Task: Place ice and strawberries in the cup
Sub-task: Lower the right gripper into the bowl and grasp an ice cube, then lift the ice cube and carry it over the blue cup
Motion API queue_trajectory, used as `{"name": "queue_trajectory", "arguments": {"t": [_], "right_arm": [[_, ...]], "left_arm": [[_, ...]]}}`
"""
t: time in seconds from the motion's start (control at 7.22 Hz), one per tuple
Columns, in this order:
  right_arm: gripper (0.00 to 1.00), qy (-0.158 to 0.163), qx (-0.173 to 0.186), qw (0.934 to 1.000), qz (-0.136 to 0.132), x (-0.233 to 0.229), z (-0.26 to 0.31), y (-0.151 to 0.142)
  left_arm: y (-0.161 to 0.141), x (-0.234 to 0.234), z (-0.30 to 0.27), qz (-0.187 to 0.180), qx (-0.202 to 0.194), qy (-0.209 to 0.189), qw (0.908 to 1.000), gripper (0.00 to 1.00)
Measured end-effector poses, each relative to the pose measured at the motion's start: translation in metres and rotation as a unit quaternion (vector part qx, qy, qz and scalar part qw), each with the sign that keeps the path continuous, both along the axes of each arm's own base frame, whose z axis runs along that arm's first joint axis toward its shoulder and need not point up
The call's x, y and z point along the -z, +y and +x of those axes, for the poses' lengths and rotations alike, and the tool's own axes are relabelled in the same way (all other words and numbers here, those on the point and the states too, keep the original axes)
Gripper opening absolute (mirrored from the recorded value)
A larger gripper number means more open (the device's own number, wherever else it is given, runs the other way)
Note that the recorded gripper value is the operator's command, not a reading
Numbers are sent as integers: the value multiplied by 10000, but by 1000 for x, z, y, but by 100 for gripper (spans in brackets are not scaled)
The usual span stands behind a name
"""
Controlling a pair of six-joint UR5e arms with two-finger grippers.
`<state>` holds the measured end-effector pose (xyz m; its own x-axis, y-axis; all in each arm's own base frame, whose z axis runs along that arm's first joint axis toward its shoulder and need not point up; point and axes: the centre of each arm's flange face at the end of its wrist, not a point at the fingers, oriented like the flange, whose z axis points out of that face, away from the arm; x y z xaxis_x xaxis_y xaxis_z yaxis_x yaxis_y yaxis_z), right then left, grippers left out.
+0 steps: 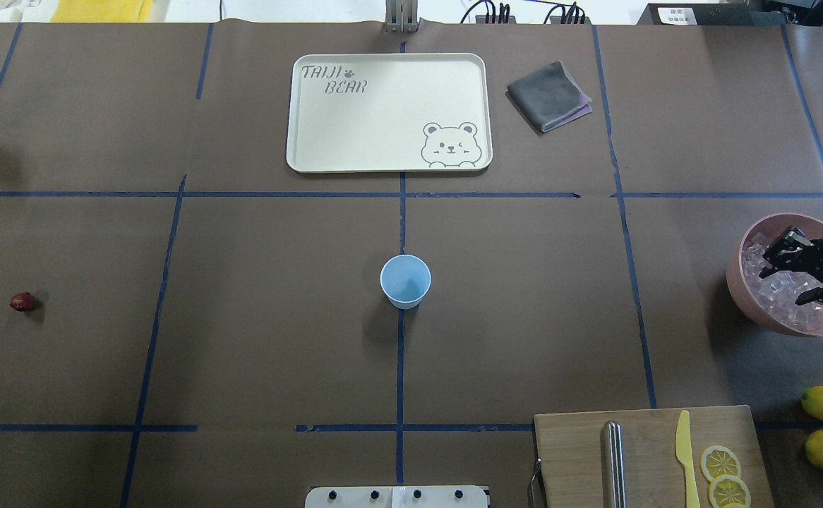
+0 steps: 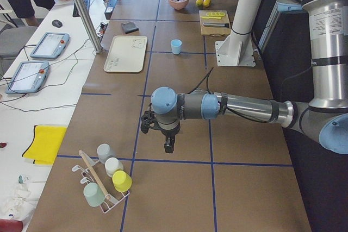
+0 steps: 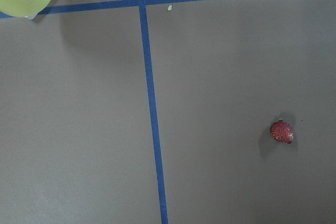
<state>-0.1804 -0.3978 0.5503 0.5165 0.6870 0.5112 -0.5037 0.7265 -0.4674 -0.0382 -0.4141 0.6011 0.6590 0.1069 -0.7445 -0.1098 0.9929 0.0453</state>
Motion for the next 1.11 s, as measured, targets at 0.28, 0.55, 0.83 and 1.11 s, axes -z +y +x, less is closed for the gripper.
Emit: {"name": "queue_trajectory", "arguments": {"t": [0.28,0.55,0.83,1.11], "right_arm": [[11,10,-6,10000,-12,-1,0,0],[0,3,-7,10000,-5,0,1,0],[0,-79,-8,9999,77,13,2,1],[0,-279,-80,9992,264,62,10,3]], "left_arm": [[0,2,0,16,9,1,10000,100],[0,2,-1,17,10,1,10000,100],[1,2,-1,15,11,1,10000,100],[1,2,-1,15,11,1,10000,100]]}}
